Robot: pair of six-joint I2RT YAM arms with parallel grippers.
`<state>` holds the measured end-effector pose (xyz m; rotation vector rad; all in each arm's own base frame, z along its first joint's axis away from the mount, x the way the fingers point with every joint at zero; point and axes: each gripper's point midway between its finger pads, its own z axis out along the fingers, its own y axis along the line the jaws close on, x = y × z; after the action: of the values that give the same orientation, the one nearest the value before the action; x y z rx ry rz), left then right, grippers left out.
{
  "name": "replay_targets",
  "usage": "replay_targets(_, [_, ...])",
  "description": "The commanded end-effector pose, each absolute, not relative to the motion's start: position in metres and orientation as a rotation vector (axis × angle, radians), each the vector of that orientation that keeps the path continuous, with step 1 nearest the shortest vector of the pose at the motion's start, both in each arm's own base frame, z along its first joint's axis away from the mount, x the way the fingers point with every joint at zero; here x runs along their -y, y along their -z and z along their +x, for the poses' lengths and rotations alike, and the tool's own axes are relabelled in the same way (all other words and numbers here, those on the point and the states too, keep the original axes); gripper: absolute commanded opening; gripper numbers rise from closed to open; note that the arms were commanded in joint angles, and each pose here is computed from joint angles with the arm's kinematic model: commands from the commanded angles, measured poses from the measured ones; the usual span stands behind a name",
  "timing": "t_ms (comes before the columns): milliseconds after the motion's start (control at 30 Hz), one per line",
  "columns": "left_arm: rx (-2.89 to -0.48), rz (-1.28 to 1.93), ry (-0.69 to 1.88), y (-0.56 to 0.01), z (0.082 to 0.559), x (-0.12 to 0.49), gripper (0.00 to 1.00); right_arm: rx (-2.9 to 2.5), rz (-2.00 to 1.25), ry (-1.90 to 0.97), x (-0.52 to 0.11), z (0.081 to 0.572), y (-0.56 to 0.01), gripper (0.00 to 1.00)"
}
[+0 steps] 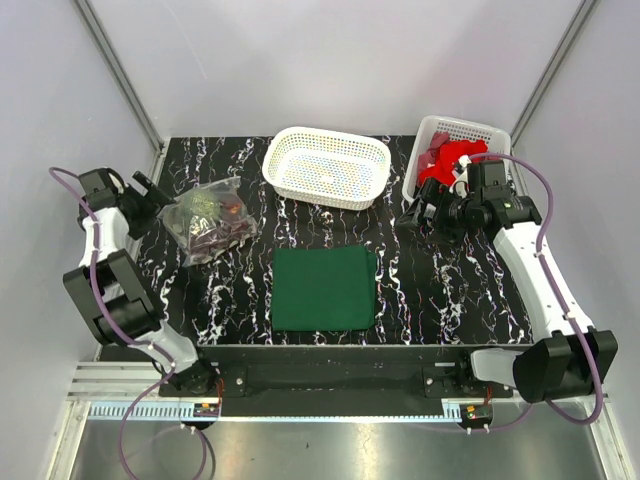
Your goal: Open the zip-top bag and remove the fake food
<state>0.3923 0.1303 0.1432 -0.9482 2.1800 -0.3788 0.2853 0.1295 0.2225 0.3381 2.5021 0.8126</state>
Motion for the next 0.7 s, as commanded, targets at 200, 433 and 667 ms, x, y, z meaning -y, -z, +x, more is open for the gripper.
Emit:
replay_targets(200, [-2.126, -0.970, 0.494, -0.122, 0.428, -0.157, 0.99, -2.457, 0.156, -0.957, -0.150, 0.297, -0.245, 1.00])
replay_targets(433, [-2.010, -0.946, 0.686, -0.122, 0.465, -0.155, 0.96, -2.477, 0.136, -0.980, -0.155, 0.305, -0.240, 1.00])
replay_targets(667, [-2.005, -0.859, 0.796, -0.124, 0.488, -0.136, 0.31, -2.492, 0.117, -0.971, -0.154, 0.307, -0.234, 1.00])
